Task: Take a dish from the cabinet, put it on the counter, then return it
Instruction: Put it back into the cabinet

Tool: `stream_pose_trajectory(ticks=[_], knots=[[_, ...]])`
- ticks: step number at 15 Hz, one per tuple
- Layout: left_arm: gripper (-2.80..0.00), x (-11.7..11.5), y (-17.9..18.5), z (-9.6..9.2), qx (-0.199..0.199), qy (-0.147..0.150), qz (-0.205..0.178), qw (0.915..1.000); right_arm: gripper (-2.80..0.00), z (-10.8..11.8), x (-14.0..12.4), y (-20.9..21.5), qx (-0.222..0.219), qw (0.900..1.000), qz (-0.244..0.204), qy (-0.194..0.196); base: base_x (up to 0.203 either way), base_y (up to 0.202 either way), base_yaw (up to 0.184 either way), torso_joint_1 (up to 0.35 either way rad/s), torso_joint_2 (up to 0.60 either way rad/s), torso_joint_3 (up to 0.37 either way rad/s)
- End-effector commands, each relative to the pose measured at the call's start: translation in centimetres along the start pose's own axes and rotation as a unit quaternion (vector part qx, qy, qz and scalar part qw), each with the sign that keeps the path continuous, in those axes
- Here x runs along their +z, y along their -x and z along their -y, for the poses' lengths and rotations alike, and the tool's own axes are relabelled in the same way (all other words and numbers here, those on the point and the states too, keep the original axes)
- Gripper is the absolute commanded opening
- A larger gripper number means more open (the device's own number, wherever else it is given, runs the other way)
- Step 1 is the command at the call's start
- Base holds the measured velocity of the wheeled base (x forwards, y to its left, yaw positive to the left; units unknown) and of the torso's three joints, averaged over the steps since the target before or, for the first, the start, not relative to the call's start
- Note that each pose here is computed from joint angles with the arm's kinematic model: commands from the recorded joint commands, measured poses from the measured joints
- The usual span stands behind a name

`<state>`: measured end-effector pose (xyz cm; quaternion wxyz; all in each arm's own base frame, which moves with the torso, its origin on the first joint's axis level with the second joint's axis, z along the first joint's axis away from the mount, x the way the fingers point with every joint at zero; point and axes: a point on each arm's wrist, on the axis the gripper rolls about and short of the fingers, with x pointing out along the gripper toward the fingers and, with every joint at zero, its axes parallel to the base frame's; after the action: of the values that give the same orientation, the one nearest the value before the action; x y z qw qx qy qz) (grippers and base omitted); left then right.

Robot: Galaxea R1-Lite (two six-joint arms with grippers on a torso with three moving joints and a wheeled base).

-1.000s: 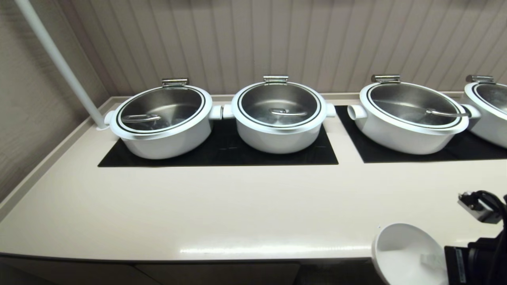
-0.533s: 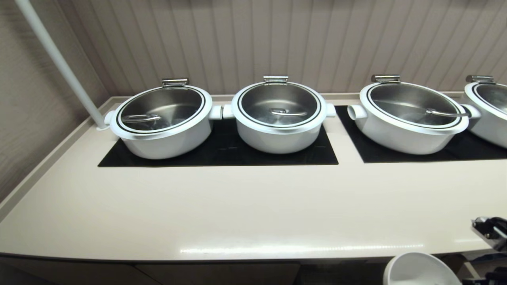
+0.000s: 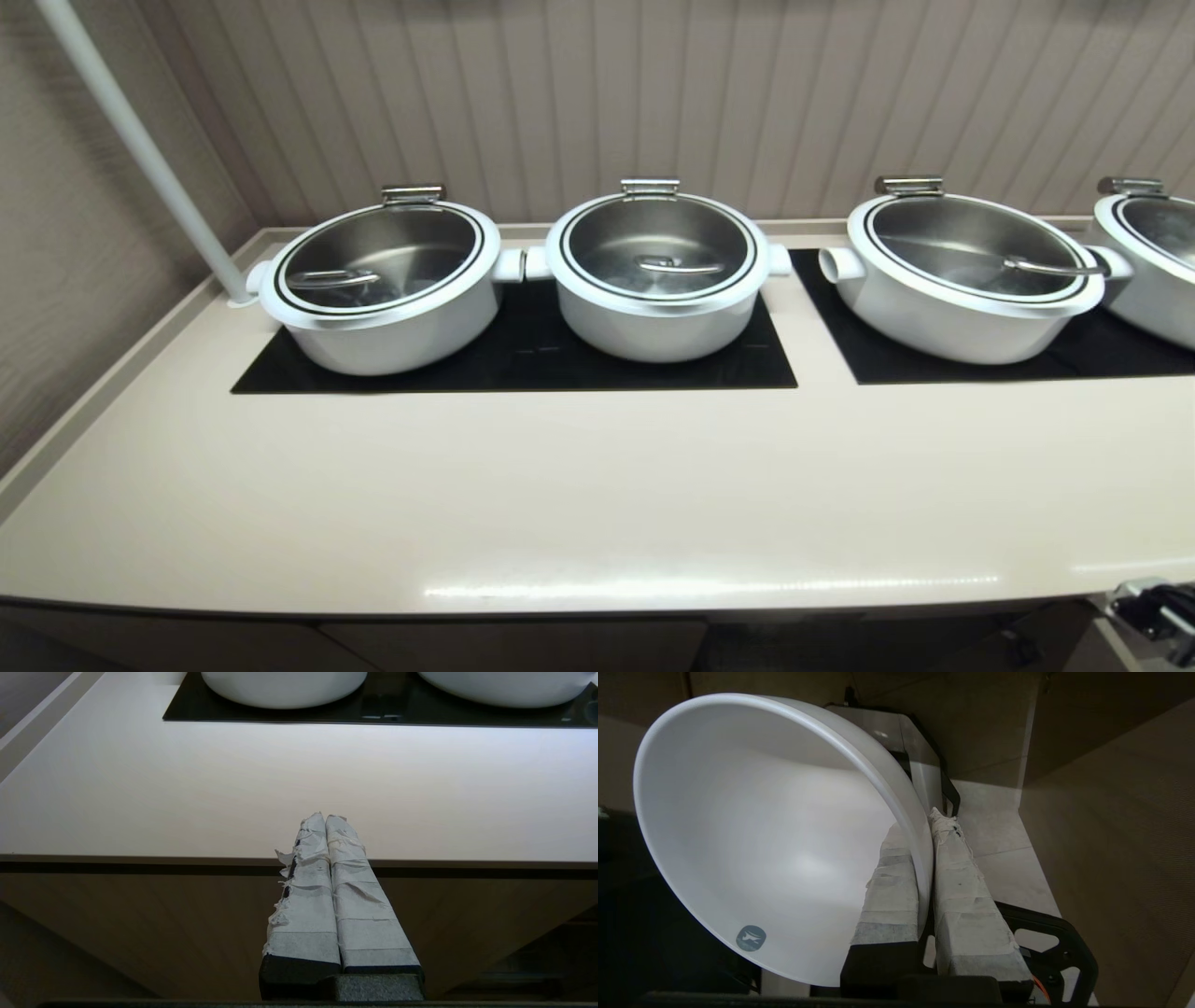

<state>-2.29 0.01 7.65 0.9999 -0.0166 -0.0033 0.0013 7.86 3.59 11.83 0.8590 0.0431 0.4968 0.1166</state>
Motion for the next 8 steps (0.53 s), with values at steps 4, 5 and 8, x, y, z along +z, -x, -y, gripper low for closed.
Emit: stream_pose_trajectory(ticks=[4, 5, 8], knots=[[-2.80, 0.0, 0.0, 0.0, 0.001, 0.000, 0.000, 1.0000, -2.80, 0.5, -2.1, -0.8, 0.019, 0.998, -0.039, 0.048, 0.000, 0.000, 0.000, 0.000, 0.00, 0.000], [-2.80, 0.0, 0.0, 0.0, 0.001, 0.000, 0.000, 1.0000, -2.80, 0.5, -2.1, -0.9, 0.019, 0.998, -0.040, 0.046, 0.000, 0.000, 0.000, 0.000, 0.00, 0.000], [-2.80, 0.0, 0.0, 0.0, 0.000, 0.000, 0.000, 1.0000, -2.80, 0.5, -2.2, -0.9, 0.026, 0.998, -0.043, 0.047, 0.000, 0.000, 0.000, 0.000, 0.00, 0.000]])
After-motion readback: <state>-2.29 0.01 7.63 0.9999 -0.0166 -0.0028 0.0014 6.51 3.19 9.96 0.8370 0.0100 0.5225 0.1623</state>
